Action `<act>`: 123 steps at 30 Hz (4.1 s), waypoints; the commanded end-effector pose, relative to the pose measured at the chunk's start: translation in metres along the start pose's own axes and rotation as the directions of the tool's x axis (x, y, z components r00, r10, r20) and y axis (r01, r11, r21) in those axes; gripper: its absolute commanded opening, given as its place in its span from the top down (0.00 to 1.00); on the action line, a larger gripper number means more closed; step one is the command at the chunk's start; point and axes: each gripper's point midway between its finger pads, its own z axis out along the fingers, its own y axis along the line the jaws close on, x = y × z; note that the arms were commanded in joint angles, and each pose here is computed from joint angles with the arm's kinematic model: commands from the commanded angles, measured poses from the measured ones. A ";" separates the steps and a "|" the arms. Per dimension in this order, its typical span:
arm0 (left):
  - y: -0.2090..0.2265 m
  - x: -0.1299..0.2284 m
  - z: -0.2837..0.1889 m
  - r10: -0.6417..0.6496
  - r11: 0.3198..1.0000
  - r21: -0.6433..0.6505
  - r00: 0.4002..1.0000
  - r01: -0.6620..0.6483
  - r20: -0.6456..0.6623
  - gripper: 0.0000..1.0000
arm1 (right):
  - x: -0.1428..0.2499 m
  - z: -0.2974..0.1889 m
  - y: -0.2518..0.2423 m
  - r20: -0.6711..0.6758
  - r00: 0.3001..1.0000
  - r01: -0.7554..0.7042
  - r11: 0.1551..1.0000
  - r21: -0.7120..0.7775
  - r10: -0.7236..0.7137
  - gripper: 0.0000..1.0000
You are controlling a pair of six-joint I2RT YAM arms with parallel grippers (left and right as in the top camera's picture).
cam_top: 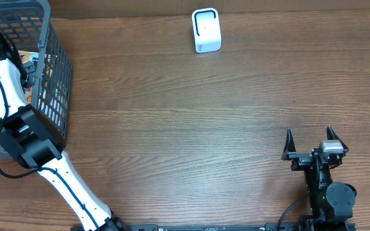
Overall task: Scan the item barcode
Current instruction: 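Grasp the yellow snack bag with the left gripper and lift, then carry the yellow snack bag to the table center and release, then reach the left gripper into the basket and grasp the pink flower pack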
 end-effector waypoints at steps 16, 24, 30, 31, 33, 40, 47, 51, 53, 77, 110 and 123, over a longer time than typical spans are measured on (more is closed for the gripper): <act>0.031 -0.040 -0.189 -0.389 0.921 0.112 0.899 0.373 0.200 0.96 | 0.002 0.000 0.000 0.003 1.000 0.001 1.000 -0.001 -0.001 0.00; 0.051 -0.044 -0.358 -0.503 0.863 0.310 0.740 0.399 0.447 0.96 | 0.002 0.000 0.000 0.003 1.000 0.000 1.000 -0.001 0.000 0.00; -0.036 0.000 -0.468 -0.435 0.747 0.661 0.802 0.068 0.409 0.96 | 0.002 0.000 0.000 0.003 1.000 0.001 1.000 -0.001 -0.001 0.00; -0.058 0.012 -0.477 -0.399 0.710 0.704 0.835 0.020 0.378 0.96 | 0.002 0.000 0.000 0.003 1.000 0.001 1.000 -0.001 -0.001 0.00; -0.097 0.037 -0.482 -0.313 0.669 0.742 0.895 -0.030 0.319 0.96 | 0.002 0.000 0.000 0.003 1.000 0.001 1.000 -0.001 -0.001 0.00; -0.214 0.121 -0.439 0.068 0.710 0.688 0.987 -0.149 0.144 0.96 | 0.002 0.000 0.000 0.003 1.000 0.001 1.000 -0.001 -0.001 0.00; -0.301 0.242 -0.347 0.395 0.789 0.568 0.901 -0.234 -0.178 0.96 | 0.002 0.000 0.000 0.003 1.000 0.000 1.000 -0.001 0.000 0.00; -0.346 0.312 -0.279 0.460 0.816 0.502 0.847 -0.285 -0.267 0.96 | 0.002 0.000 0.000 0.003 1.000 0.001 1.000 -0.001 -0.001 0.00; -0.355 0.332 -0.263 0.465 0.823 0.490 0.836 -0.287 -0.292 0.96 | 0.002 0.000 0.000 0.003 1.000 0.001 1.000 -0.001 -0.001 0.00; -0.205 0.101 -0.446 0.038 0.779 0.609 0.980 -0.151 0.195 0.00 | 0.002 0.000 0.000 0.003 1.000 0.001 1.000 -0.001 -0.001 0.00; 0.099 0.099 -0.138 -0.657 0.727 -0.215 0.752 0.652 0.056 0.00 | 0.002 0.000 0.000 0.003 1.000 0.001 1.000 -0.001 -0.001 0.00; 0.073 0.121 -0.027 -0.557 0.820 -0.251 0.820 0.515 -0.135 0.02 | 0.002 0.000 0.000 0.003 1.000 0.001 1.000 -0.001 -0.001 0.00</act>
